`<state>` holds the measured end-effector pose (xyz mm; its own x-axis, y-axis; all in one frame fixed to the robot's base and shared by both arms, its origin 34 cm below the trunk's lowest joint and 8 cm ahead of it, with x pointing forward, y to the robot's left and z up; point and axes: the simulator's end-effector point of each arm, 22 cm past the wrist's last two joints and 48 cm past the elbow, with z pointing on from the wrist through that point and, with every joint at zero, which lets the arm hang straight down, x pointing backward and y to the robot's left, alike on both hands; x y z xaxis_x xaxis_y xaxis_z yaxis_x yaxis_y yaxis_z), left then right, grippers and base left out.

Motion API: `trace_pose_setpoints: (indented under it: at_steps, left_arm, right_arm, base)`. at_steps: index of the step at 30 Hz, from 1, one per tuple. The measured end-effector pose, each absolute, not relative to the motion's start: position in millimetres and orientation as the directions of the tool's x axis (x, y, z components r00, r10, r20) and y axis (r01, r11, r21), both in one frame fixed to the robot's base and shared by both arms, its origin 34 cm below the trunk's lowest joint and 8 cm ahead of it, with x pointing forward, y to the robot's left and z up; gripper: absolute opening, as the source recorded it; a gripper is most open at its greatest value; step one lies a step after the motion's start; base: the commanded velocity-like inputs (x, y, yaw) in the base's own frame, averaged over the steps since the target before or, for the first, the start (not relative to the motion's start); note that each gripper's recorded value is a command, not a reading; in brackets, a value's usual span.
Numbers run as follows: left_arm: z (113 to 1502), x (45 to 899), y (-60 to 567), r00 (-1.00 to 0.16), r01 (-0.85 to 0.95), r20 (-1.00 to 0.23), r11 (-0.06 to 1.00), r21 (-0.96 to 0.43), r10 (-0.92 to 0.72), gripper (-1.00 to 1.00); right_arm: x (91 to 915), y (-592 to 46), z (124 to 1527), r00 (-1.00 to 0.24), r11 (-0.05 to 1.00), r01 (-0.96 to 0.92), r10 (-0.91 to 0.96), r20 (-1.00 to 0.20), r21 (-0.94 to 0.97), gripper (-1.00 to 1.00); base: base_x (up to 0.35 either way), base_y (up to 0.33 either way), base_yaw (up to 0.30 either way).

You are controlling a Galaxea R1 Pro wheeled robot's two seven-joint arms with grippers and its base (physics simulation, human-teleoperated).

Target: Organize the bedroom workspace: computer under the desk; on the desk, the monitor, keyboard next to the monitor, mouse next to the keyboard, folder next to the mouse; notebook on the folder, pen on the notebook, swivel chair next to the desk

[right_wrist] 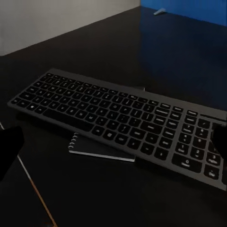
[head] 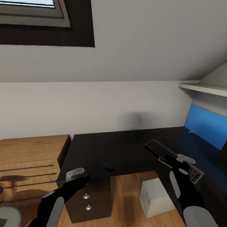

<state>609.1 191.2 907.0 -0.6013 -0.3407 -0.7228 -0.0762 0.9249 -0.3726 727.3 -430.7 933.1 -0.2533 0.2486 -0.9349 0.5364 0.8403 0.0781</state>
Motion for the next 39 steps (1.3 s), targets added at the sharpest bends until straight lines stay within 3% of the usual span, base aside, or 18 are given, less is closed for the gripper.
trace_pose_setpoints:
  at_steps: [12, 24, 39]
  left_arm:
    - [905.2, 608.7, 195.9, -0.602, -0.086, -0.72, 0.925, -0.37, -0.344, 1.0]
    - [904.4, 608.6, 201.6, -0.601, -0.098, -0.718, 0.924, -0.37, -0.351, 1.0]
    - [904.2, 608.6, 201.3, -0.6, -0.1, -0.719, 0.925, -0.366, -0.35, 1.0]
  right_arm:
    - [728.3, -424.2, 933.0, -0.25, 0.841, 0.533, 0.257, -0.934, 0.089, 1.0]
    - [728.4, -423.9, 932.8, -0.25, 0.842, 0.533, 0.257, -0.934, 0.089, 1.0]
    - [725.3, -437.7, 931.2, -0.264, 0.84, 0.54, 0.236, -0.935, 0.06, 1.0]
  base:
    - [0.329, 0.006, -0.05]
    - [0.319, 0.139, -0.087]
    - [0.148, 0.007, -0.001]
